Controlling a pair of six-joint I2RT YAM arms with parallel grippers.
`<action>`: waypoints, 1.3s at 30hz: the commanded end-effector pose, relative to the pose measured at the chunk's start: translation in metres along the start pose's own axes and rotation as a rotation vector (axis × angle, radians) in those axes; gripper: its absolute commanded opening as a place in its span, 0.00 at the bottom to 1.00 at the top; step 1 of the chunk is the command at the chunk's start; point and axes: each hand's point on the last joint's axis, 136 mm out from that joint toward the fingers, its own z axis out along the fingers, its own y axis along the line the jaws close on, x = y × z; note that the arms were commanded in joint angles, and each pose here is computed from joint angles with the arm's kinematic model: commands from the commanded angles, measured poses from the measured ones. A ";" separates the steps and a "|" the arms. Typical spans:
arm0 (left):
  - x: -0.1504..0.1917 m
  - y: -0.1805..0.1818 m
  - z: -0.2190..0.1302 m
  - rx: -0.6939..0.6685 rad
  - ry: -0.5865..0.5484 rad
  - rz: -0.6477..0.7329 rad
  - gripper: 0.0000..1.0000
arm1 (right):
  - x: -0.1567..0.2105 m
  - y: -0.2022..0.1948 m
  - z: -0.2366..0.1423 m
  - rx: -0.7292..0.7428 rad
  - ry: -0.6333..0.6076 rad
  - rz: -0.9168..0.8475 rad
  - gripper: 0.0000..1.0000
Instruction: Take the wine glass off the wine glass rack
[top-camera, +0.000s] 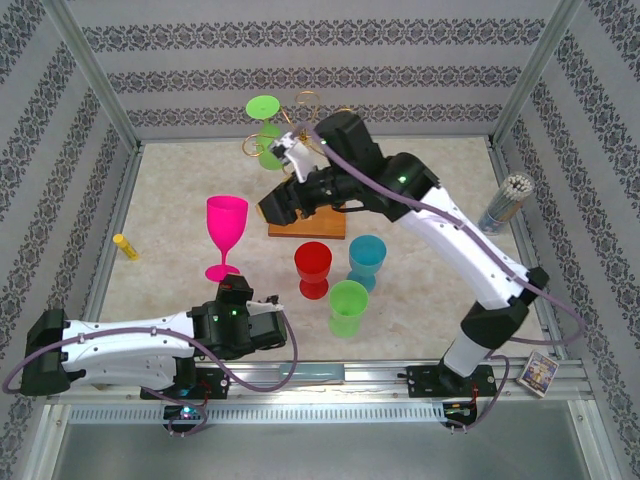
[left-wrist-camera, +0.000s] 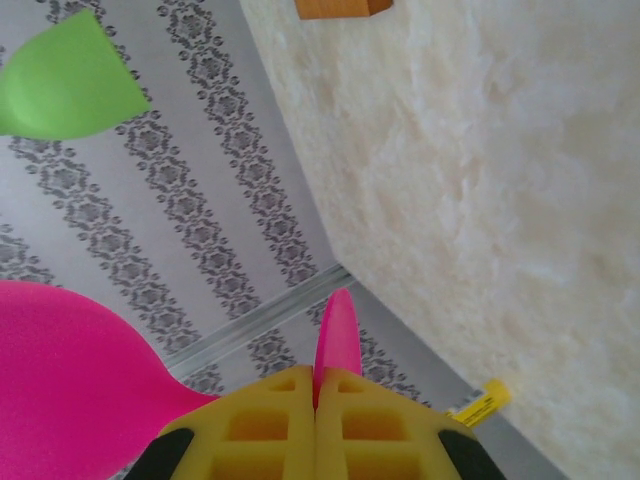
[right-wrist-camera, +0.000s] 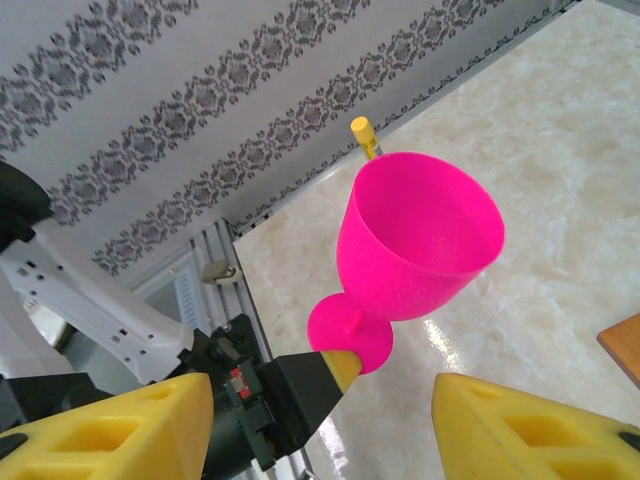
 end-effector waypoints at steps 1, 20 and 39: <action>0.008 0.008 0.000 -0.110 0.063 0.119 0.00 | 0.002 0.001 0.012 0.024 0.040 -0.087 0.63; 0.005 0.006 0.005 -0.256 0.123 0.200 0.00 | 0.002 0.009 0.085 -0.010 0.139 -0.151 0.70; -0.003 0.010 0.005 -0.275 0.117 0.194 0.00 | 0.016 0.009 0.097 -0.020 0.189 -0.147 0.37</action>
